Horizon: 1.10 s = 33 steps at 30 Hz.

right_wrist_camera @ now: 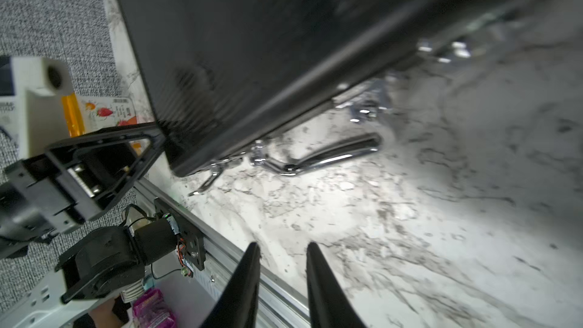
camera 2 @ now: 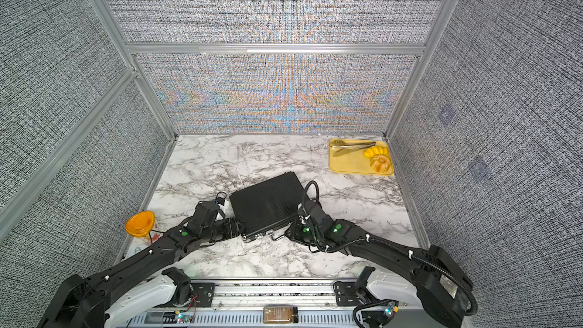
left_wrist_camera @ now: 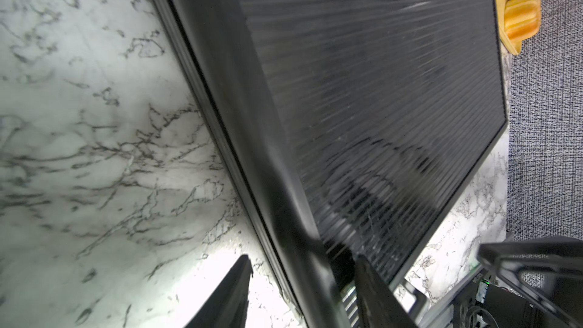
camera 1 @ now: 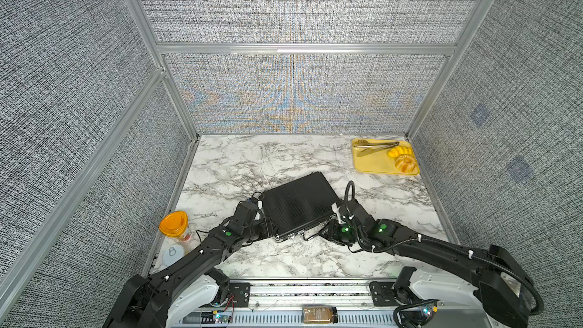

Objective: Close the poker set cases
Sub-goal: Fasten the fastener on the poker set case.

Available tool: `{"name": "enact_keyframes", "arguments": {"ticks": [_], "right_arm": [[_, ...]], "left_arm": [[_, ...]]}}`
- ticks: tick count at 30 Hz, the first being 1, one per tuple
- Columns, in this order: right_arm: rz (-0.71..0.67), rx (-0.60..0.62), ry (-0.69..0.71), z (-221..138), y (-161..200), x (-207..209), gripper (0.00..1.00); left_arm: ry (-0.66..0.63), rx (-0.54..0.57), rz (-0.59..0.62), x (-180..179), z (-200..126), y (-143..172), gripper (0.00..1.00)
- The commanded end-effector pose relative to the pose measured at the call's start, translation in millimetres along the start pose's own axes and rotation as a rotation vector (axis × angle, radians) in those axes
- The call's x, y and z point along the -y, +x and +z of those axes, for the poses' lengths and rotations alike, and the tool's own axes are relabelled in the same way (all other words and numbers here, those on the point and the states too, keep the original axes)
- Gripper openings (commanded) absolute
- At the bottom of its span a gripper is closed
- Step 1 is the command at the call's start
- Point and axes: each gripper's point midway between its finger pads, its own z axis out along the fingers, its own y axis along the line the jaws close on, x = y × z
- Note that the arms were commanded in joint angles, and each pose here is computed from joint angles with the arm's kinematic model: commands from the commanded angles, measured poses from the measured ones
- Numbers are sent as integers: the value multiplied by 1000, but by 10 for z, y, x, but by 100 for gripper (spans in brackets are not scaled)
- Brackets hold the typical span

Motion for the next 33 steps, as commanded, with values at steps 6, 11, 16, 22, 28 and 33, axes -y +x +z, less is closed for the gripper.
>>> {"name": "enact_keyframes", "arguments": {"ticks": [6, 11, 16, 22, 28, 33], "right_arm": [[-241, 88, 74, 60, -150, -419, 30], [-270, 85, 72, 234, -105, -530, 30], [-280, 85, 57, 386, -35, -614, 30], [-310, 97, 54, 449, -64, -783, 29], [-313, 81, 76, 531, -35, -765, 25], [-314, 60, 91, 611, 24, -717, 23]], "left_arm": [[-74, -80, 11, -171, 61, 156, 50], [-79, -87, 15, -196, 66, 180, 41], [-84, -98, 24, -227, 64, 221, 37], [-89, -117, 31, -251, 106, 251, 36], [-89, -117, 38, -253, 110, 250, 36], [-84, -118, 35, -254, 112, 263, 36]]}}
